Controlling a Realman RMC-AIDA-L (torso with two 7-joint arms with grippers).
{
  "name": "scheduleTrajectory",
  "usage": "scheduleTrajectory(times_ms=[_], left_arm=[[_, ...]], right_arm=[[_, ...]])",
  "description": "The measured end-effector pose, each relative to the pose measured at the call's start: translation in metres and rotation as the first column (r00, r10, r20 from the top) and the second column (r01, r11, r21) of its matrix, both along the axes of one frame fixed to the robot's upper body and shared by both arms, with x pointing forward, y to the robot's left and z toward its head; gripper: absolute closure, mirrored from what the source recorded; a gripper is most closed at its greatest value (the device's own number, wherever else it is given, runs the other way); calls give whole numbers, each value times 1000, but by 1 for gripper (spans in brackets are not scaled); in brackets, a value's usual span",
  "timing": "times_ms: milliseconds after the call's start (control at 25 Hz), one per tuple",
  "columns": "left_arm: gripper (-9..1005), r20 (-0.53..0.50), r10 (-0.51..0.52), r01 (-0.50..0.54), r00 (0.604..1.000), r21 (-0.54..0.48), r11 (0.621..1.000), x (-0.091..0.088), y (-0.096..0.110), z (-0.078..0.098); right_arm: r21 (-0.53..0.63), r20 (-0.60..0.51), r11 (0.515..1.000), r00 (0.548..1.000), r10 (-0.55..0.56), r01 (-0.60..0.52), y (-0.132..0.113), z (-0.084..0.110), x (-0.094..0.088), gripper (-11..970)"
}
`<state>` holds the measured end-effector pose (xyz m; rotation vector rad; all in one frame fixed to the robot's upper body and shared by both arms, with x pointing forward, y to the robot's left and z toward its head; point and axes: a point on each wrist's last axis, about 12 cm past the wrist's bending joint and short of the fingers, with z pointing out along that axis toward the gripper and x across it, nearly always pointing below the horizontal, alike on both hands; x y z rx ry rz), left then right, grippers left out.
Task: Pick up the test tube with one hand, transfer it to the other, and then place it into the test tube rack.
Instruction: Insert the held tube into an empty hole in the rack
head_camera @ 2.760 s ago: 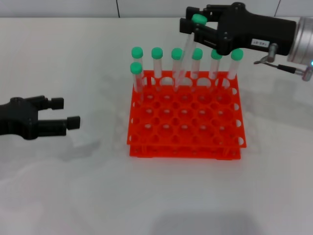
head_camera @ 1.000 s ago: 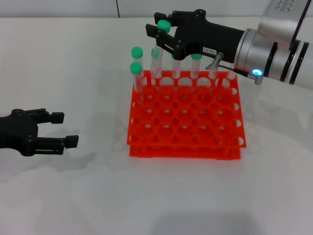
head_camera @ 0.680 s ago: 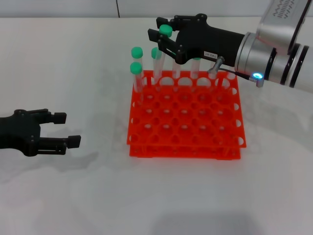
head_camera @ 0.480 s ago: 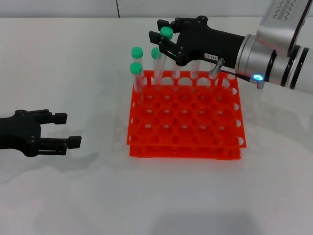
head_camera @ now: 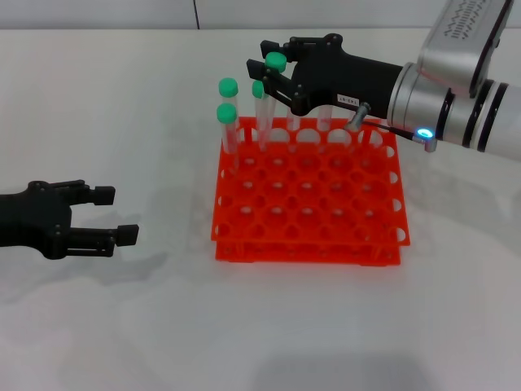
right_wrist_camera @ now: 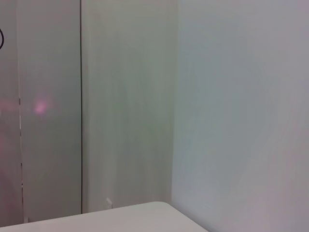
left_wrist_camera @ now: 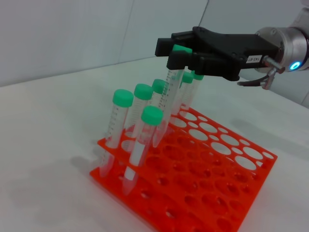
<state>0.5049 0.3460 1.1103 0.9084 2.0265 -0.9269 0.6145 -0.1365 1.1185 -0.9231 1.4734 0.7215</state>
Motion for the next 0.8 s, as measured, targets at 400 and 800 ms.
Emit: scheduleTrajectory(times_ms=[400,800], left_arm=[[120,-1,-1,1,1000,-2,1000,0,-1,0],[120,-7,-1,1,1000,-4,1000,-1,-1,-1]], right_arm=[[-6,0,1000,1000,-3,3,-1,-2,-1,682],[-16,12,1000,1000,5,-4,-1,-4,-3,683]])
